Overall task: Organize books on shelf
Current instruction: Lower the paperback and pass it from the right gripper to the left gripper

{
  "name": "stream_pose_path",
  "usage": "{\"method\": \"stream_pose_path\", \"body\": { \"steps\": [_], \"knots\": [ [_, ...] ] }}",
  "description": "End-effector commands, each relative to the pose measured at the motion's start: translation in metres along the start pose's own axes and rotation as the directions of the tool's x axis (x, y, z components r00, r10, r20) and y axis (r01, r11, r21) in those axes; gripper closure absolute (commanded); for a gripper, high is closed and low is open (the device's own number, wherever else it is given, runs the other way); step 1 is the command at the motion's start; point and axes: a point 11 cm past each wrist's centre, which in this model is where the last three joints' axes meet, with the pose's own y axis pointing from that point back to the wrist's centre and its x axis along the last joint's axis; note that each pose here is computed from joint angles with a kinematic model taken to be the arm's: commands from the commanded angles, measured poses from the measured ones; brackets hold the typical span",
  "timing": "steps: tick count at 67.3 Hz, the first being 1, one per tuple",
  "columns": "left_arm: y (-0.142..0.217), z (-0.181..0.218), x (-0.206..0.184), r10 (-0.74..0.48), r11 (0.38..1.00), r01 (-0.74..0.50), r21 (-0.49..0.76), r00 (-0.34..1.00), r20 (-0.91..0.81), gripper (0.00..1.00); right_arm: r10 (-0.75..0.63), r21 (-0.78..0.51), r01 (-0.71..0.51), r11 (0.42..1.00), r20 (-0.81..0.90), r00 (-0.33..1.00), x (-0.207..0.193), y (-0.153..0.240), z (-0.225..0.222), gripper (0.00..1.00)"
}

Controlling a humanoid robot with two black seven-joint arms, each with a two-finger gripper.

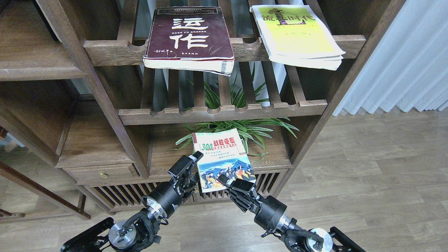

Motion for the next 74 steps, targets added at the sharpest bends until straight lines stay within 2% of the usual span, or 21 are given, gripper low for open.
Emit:
{"method": "stream_pose_path", "body": {
  "steps": [1, 31, 38, 50, 52, 59, 64, 67, 74],
  "knots": [
    [-0.004, 0.004, -0.002, 0.005, 1.000, -0.005, 0.007, 1.000, 0.024, 0.00, -0.003, -0.003, 0.003, 1.000, 0.001, 1.000, -0.001, -0.001, 0.001, 0.96],
    [-0.009, 0.006, -0.005, 0.006, 1.000, -0.007, 0.018, 0.999, 0.052, 0.03, -0.005, -0.003, 0.005, 1.000, 0.001, 1.000, -0.001, -0.001, 0.002, 0.96],
    [-0.010, 0.005, -0.008, -0.004, 1.000, 0.003, 0.025, 0.999, 0.053, 0.10, -0.006, -0.007, 0.006, 1.000, -0.005, 1.000, -0.002, -0.002, 0.002, 0.96],
    [-0.011, -0.002, -0.006, 0.003, 0.999, -0.006, 0.050, 0.998, 0.062, 0.29, -0.006, -0.012, 0.005, 1.000, -0.011, 1.000, -0.002, -0.002, 0.003, 0.96],
    [-0.010, -0.006, -0.003, 0.011, 0.998, -0.015, 0.060, 0.998, 0.066, 0.42, -0.006, -0.012, 0.005, 1.000, -0.011, 1.000, -0.002, -0.002, 0.003, 0.96],
    [-0.008, -0.009, 0.002, 0.027, 0.997, -0.031, 0.067, 0.997, 0.066, 0.60, -0.006, -0.012, 0.005, 1.000, -0.011, 1.000, -0.002, -0.002, 0.003, 0.96],
    [-0.006, -0.012, 0.007, 0.042, 0.996, -0.046, 0.073, 0.997, 0.065, 0.77, -0.006, -0.012, 0.005, 1.000, -0.011, 1.000, -0.002, -0.002, 0.003, 0.96],
    [-0.006, -0.011, 0.008, 0.046, 0.997, -0.050, 0.067, 0.997, 0.056, 0.90, -0.006, -0.012, 0.005, 1.000, -0.011, 1.000, -0.002, -0.002, 0.003, 0.96],
    [-0.006, -0.009, 0.009, 0.049, 0.997, -0.050, 0.053, 0.998, 0.029, 0.95, -0.004, -0.011, 0.004, 1.000, -0.009, 1.000, -0.002, -0.001, 0.003, 0.96]
  ]
}}
